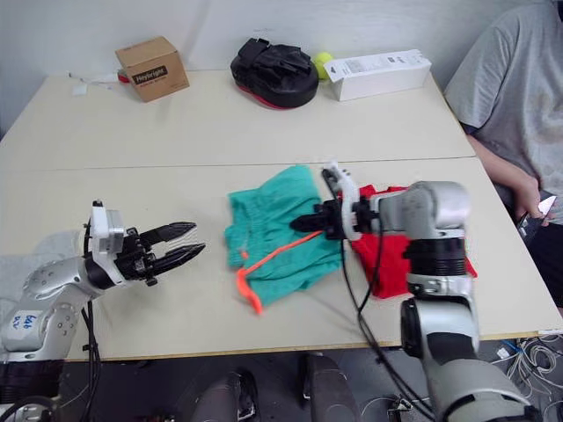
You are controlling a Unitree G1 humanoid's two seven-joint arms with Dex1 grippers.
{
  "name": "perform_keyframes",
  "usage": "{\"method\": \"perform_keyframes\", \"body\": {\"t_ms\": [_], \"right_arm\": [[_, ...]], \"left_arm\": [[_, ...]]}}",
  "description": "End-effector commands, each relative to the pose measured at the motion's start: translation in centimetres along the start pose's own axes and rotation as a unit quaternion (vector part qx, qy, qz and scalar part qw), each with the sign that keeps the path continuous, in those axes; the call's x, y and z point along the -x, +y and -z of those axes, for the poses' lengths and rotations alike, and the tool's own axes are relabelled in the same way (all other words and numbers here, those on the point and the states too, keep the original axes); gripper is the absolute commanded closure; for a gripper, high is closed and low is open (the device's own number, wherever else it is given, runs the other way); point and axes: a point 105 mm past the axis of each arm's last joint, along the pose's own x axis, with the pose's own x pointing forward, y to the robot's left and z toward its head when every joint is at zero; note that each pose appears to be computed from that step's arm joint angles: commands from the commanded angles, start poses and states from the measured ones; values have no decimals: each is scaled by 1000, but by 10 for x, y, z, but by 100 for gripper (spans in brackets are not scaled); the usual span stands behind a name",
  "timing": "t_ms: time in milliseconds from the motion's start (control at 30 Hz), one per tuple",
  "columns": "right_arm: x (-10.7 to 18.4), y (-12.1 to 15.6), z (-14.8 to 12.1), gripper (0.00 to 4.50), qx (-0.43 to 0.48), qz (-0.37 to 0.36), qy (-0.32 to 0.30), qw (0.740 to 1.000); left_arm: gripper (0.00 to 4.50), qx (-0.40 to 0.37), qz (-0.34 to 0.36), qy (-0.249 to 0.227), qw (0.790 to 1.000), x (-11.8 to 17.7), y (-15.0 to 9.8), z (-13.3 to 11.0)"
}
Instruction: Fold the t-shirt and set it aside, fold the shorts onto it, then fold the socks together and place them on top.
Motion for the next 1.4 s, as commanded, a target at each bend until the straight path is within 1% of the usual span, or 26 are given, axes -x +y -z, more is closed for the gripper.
{"method": "perform_keyframes", "body": {"t_ms": [33, 100, 333, 433, 533, 633, 800, 867, 933, 967, 1000, 1167, 1233, 1300, 1333, 1367, 1400], "right_arm": [[36, 2, -10, 450, 23, 9, -29, 999], [51, -4, -10, 450, 17, 24, -32, 999], [104, -37, -2, 450, -26, 119, -43, 992], [119, -45, 5, 450, -46, 134, -38, 989], [135, -63, 12, 450, -61, 168, -41, 983], [150, -74, 21, 450, -74, 180, -37, 980], [175, -96, 28, 450, -88, 193, -62, 975], [184, -110, 29, 450, -89, 216, -78, 969], [188, -123, 30, 450, -78, 243, -85, 963], [188, -128, 29, 450, -75, 251, -88, 961], [187, -130, 30, 450, -70, 252, -85, 961], [187, -146, 34, 450, -63, 284, -81, 953], [189, -148, 34, 450, -55, 290, -86, 952], [187, -142, 34, 402, -51, 266, -82, 959], [187, -141, 33, 382, -41, 267, -84, 959], [189, -140, 32, 347, -32, 270, -84, 959], [197, -140, 30, 312, -10, 286, -82, 955]], "left_arm": [[65, -7, 45, -12, 999, -9, -9, -13], [3, -9, 57, -10, 998, -10, -11, -12], [3, -20, 86, -8, 996, -14, -20, -9], [3, -26, 87, -6, 996, -13, -21, -7], [3, -30, 88, -2, 996, -12, -20, -7], [3, -32, 89, 1, 996, -11, -20, -7], [3, -33, 91, 6, 995, -10, -21, -7], [3, -36, 94, 5, 995, -10, -23, -9], [3, -52, 104, -1, 993, -9, -26, -12], [3, -65, 115, -7, 991, -8, -29, -14], [3, -68, 120, -4, 990, -7, -30, -13], [3, -66, 119, 5, 991, -4, -29, -15], [3, -65, 119, 9, 991, -3, -30, -15], [0, -63, 119, 10, 991, -3, -30, -14], [0, -62, 119, 10, 991, -3, -31, -14], [0, -62, 118, 10, 991, -2, -31, -14], [0, -61, 117, 13, 991, -2, -31, -14]]}}
